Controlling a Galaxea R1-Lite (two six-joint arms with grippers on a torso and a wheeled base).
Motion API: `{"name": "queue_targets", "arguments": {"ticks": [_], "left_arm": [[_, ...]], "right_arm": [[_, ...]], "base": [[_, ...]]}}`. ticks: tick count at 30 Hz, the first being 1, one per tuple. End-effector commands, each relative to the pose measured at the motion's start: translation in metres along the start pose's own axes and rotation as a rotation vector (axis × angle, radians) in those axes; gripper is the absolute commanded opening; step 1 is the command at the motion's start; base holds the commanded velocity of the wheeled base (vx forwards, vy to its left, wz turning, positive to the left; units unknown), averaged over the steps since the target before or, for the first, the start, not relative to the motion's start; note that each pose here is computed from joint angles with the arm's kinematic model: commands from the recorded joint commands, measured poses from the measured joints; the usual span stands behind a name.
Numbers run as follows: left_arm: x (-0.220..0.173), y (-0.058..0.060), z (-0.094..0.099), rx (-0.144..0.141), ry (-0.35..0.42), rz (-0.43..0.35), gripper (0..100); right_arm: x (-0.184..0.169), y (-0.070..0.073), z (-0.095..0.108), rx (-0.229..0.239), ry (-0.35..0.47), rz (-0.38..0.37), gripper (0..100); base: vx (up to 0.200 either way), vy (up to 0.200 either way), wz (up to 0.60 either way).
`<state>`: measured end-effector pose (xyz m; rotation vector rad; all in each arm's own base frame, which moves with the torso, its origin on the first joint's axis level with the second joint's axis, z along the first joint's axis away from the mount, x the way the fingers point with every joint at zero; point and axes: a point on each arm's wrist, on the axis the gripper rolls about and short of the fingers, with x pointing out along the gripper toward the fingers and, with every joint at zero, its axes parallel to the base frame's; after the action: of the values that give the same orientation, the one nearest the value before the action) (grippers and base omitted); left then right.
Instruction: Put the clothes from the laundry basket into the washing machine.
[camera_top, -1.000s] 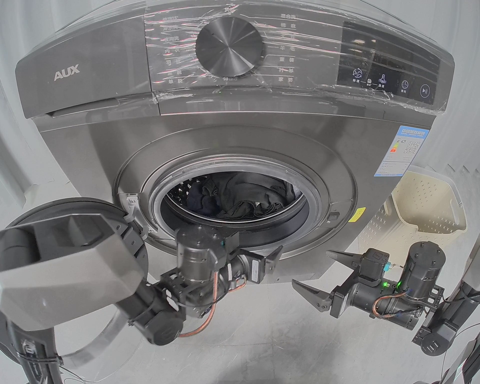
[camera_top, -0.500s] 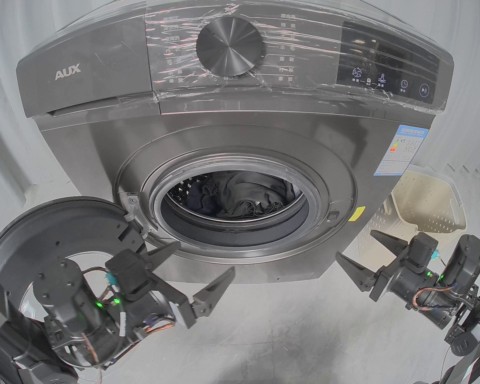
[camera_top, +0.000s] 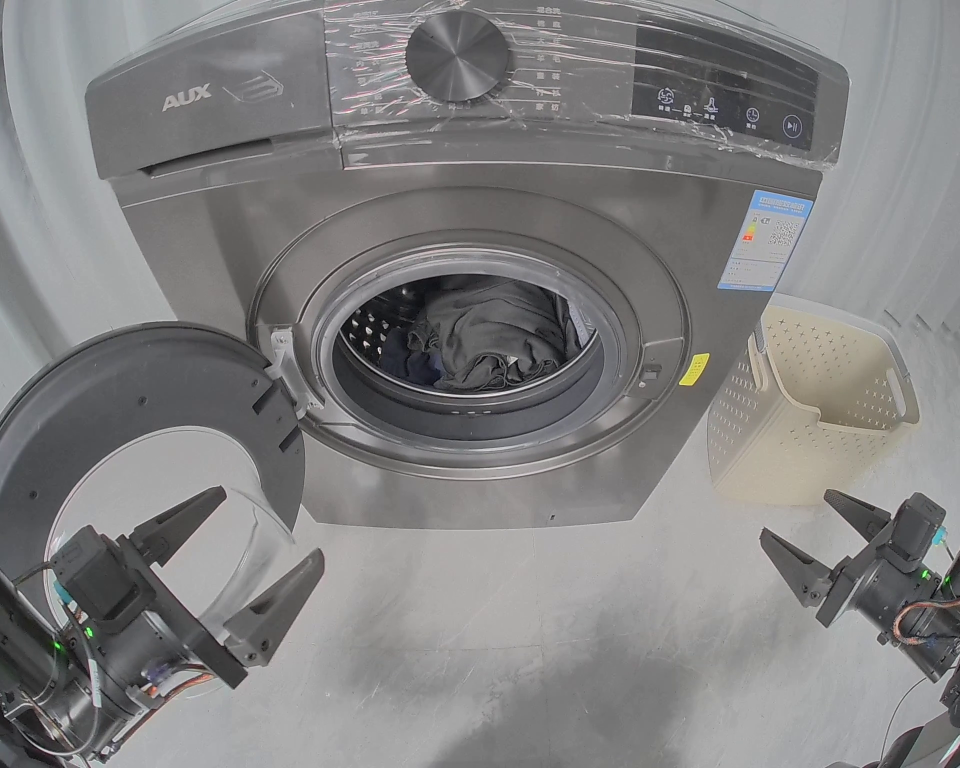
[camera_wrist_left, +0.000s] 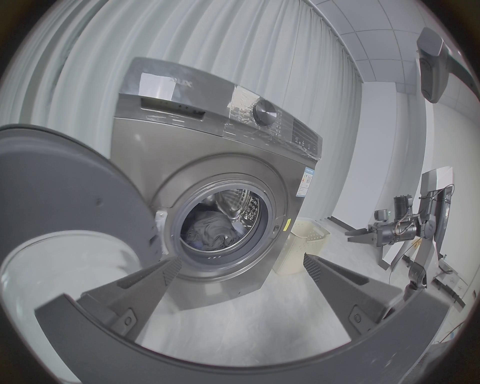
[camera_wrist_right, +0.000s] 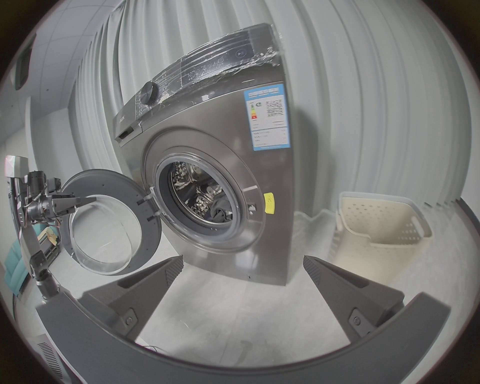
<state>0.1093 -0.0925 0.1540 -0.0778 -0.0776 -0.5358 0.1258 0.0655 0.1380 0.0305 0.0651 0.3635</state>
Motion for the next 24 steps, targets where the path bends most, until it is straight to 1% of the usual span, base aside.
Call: {"name": "queue_targets", "arguments": {"ticks": [1, 3, 4, 5, 7, 8, 9, 10, 11, 14, 16, 18, 22, 23, 24], "left_arm": [[-0.038, 0.011, 0.013, 0.010, -0.067, 0.043, 100], [-0.051, 0.015, 0.014, 0.013, -0.065, 0.068, 100], [-0.056, 0.017, 0.013, 0.017, -0.055, 0.086, 100], [-0.062, 0.020, 0.011, 0.025, -0.040, 0.105, 100], [-0.073, 0.023, 0.009, 0.030, -0.034, 0.119, 100], [-0.085, 0.024, 0.007, 0.033, -0.030, 0.122, 100], [-0.085, 0.024, 0.007, 0.033, -0.030, 0.122, 100], [-0.093, 0.025, 0.004, 0.033, -0.025, 0.127, 100], [-0.102, 0.027, 0.001, 0.028, -0.024, 0.159, 100], [-0.119, 0.029, -0.004, 0.028, -0.044, 0.217, 100], [-0.127, 0.030, -0.009, 0.032, -0.045, 0.266, 100], [-0.135, 0.030, -0.014, 0.028, -0.039, 0.320, 100], [-0.152, 0.028, -0.028, 0.038, -0.041, 0.401, 100], [-0.155, 0.027, -0.032, 0.042, -0.038, 0.425, 100], [-0.155, 0.027, -0.032, 0.042, -0.038, 0.425, 100]], "right_arm": [[-0.033, -0.010, 0.007, 0.015, -0.064, -0.084, 100], [-0.043, -0.014, 0.007, 0.018, -0.070, -0.108, 100], [-0.049, -0.014, 0.006, 0.016, -0.066, -0.109, 100], [-0.058, -0.014, 0.004, 0.009, -0.060, -0.103, 100], [-0.071, -0.015, 0.000, -0.001, -0.052, -0.104, 100], [-0.086, -0.017, -0.006, -0.026, -0.038, -0.111, 100], [-0.086, -0.017, -0.006, -0.026, -0.038, -0.111, 100], [-0.094, -0.019, -0.010, -0.038, -0.032, -0.126, 100], [-0.106, -0.021, -0.016, -0.042, -0.034, -0.165, 100], [-0.123, -0.022, -0.026, -0.041, -0.056, -0.244, 100], [-0.132, -0.022, -0.034, -0.041, -0.055, -0.281, 100], [-0.141, -0.021, -0.043, -0.038, -0.049, -0.312, 100], [-0.153, -0.019, -0.058, -0.035, -0.055, -0.371, 100], [-0.153, -0.019, -0.061, -0.023, -0.040, -0.387, 100], [-0.153, -0.019, -0.061, -0.023, -0.040, -0.387, 100]], "base": [[-0.200, 0.000, 0.00], [-0.200, 0.000, 0.00], [-0.200, 0.000, 0.00], [-0.200, 0.000, 0.00], [-0.200, 0.000, 0.00], [-0.200, 0.000, 0.00], [-0.200, 0.000, 0.00], [-0.200, 0.000, 0.00], [-0.200, 0.000, 0.00], [-0.200, 0.000, 0.00], [-0.200, 0.000, 0.00], [0.000, 0.000, 0.00], [0.000, 0.000, 0.00], [0.000, 0.000, 0.00], [0.000, 0.000, 0.00]]}}
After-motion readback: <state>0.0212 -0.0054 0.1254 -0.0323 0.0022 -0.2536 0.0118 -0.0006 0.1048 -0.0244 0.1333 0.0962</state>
